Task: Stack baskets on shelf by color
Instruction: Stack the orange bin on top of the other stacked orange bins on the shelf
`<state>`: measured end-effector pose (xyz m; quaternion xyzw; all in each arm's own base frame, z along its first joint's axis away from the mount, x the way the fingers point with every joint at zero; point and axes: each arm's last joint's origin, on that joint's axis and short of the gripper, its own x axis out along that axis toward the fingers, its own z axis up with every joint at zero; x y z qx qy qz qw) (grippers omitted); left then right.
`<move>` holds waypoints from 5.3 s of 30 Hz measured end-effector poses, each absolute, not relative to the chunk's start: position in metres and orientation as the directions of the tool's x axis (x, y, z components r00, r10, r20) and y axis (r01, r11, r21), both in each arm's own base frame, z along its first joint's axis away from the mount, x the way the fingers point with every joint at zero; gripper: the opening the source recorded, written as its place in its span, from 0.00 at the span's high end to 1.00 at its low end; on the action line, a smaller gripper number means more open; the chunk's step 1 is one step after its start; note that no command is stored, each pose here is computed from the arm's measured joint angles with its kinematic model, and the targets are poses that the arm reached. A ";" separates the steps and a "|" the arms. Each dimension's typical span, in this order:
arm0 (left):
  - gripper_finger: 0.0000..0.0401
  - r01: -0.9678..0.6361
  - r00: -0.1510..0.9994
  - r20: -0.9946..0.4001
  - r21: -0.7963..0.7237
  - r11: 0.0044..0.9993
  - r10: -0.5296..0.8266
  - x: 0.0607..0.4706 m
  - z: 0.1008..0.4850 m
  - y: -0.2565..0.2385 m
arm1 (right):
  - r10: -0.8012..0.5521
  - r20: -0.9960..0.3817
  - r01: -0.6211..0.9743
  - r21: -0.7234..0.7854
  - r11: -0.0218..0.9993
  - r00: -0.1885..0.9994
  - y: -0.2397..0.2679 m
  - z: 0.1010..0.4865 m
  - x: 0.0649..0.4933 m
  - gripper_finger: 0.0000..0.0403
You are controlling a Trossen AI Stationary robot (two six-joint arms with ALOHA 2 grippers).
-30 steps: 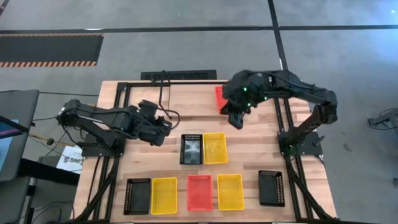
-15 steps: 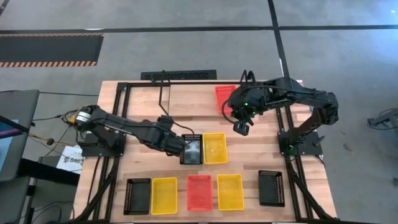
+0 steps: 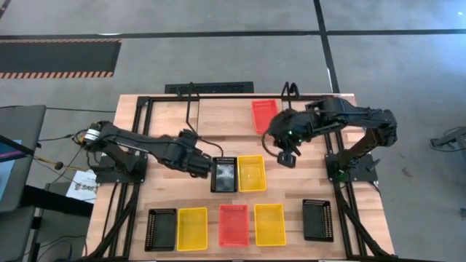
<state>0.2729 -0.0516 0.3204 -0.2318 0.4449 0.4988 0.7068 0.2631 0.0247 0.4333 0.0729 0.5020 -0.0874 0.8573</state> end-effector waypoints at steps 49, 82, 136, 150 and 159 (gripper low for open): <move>0.60 0.173 0.247 -0.925 -0.251 0.952 -0.289 0.374 0.225 -0.129 | -0.139 -0.862 0.298 0.014 0.955 0.487 -0.006 0.434 0.266 0.90; 0.60 0.155 0.319 -0.906 -0.239 0.959 -0.277 0.387 0.186 -0.129 | -0.137 -0.849 0.290 0.020 0.957 0.510 -0.006 0.436 0.268 0.90; 1.00 -0.289 0.232 -0.832 0.435 0.852 0.504 0.386 0.345 -0.013 | -0.377 -0.816 0.504 -0.124 0.855 0.438 -0.028 0.457 0.213 0.96; 1.00 -0.427 0.309 -0.778 0.400 0.811 0.547 0.348 0.395 0.013 | -0.493 -0.619 0.655 0.047 0.754 0.611 -0.022 0.499 0.102 0.98; 1.00 -0.511 0.330 -0.721 0.406 0.758 0.609 0.346 0.405 0.025 | -0.552 -0.631 0.666 -0.073 0.742 0.546 -0.024 0.485 0.107 0.98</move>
